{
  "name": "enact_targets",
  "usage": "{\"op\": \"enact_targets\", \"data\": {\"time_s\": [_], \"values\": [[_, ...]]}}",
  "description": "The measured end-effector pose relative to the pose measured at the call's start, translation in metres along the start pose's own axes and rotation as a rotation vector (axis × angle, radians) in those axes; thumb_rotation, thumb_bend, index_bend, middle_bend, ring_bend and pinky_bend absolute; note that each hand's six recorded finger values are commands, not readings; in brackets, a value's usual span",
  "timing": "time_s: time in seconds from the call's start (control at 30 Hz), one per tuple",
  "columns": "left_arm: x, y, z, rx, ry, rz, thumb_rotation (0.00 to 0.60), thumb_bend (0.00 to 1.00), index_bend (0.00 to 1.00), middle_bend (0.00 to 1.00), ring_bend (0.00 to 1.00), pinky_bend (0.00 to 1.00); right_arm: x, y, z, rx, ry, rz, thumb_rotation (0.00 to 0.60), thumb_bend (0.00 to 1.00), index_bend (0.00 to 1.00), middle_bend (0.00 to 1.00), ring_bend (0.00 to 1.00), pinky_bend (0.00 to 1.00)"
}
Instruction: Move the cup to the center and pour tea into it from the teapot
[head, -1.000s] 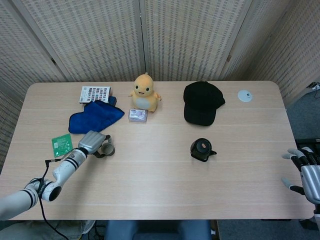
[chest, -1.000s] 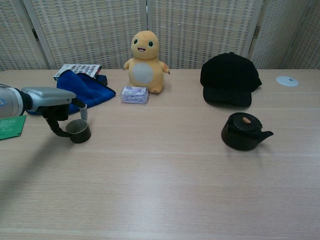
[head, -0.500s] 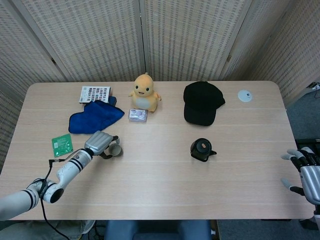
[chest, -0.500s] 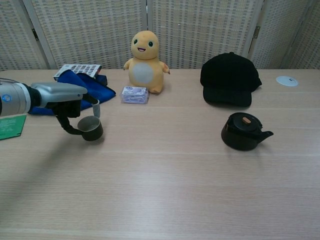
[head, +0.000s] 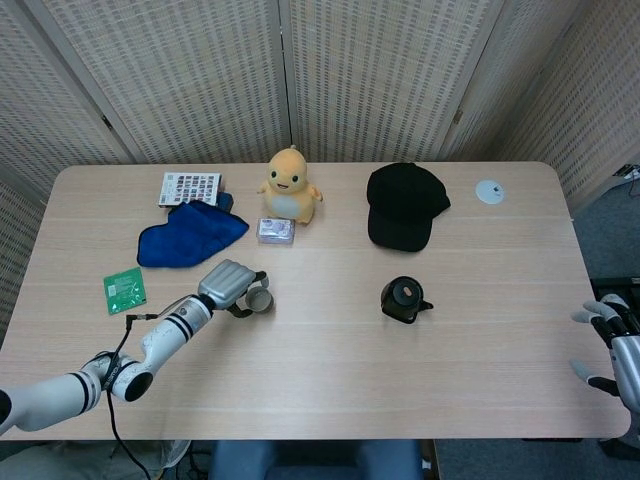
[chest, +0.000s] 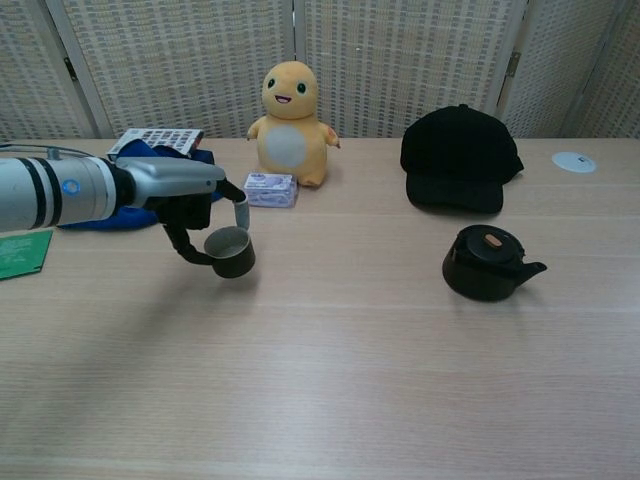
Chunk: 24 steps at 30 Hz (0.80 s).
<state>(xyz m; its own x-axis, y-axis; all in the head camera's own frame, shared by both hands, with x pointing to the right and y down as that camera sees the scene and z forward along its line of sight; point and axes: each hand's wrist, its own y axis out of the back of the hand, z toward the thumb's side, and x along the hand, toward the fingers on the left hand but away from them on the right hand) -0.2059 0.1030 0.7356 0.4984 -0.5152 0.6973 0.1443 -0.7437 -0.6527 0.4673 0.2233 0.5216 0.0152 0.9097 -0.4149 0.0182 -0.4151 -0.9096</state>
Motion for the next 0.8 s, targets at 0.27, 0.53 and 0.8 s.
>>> {"op": "enact_targets", "data": {"time_s": [0.27,0.53,0.8], "values": [[0.016,-0.001,0.023,0.016,-0.036,-0.013,0.6,0.25,0.45,0.98,0.97,0.98,0.005,0.003,-0.005,0.003,-0.01,-0.002,0.6,0.11,0.33,0.25,0.17,0.22],[0.031,-0.005,0.041,0.027,-0.061,-0.03,0.6,0.25,0.45,0.98,0.98,0.98,0.008,0.005,-0.01,0.006,-0.022,-0.004,0.6,0.11,0.33,0.25,0.17,0.22],[0.043,-0.008,0.053,0.027,-0.073,-0.042,0.6,0.25,0.45,0.98,0.98,0.98,0.009,0.005,-0.012,0.006,-0.029,-0.004,0.6,0.11,0.33,0.25,0.17,0.22]]}}
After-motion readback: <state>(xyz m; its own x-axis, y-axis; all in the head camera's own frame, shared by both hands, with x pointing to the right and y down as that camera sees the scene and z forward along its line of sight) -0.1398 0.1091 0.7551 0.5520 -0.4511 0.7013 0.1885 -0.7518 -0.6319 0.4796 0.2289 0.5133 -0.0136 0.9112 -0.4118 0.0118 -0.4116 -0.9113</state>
